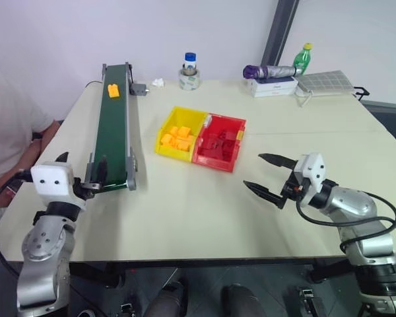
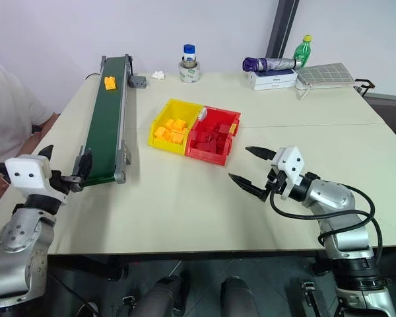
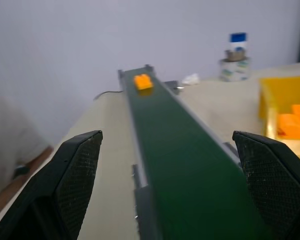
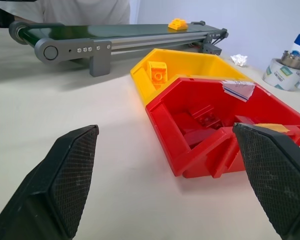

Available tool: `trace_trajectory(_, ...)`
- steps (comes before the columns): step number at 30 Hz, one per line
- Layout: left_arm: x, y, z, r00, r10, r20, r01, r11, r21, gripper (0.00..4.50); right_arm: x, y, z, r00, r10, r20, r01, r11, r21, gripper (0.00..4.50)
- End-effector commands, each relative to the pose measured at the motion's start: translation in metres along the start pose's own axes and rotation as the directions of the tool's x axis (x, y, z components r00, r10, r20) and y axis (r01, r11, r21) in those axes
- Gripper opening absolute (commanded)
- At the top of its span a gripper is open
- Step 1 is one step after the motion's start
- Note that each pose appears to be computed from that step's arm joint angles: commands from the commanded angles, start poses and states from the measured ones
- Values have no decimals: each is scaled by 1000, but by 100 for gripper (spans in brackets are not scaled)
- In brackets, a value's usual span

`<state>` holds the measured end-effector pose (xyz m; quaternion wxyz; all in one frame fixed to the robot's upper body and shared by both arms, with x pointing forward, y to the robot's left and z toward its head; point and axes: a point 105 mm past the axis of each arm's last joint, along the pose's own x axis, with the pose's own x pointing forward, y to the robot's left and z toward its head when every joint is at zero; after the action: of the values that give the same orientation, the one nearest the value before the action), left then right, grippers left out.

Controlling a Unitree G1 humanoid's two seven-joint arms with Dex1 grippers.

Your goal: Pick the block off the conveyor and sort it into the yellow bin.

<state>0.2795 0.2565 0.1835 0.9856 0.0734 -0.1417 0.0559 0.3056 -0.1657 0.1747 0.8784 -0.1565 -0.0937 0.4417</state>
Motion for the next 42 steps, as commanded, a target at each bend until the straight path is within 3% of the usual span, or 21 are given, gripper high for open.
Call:
trace_trajectory(1,-8,4,13,997,65,41,-65,998,20,439,1,-3,11,1000,2,31,-1,999,-40,450)
trace_trajectory(25,-2,12,8,980,200,11,-200,980,-22,439,4,-2,10,999,5,41,-3,999,-39,450)
trace_trajectory(31,13,3,4,985,169,-35,-171,982,-74,439,5,-1,9,999,4,44,-3,999,-38,450)
trace_trajectory(42,65,6,-2,984,96,-152,-102,994,-33,439,6,1,10,999,-2,48,4,999,-39,450)
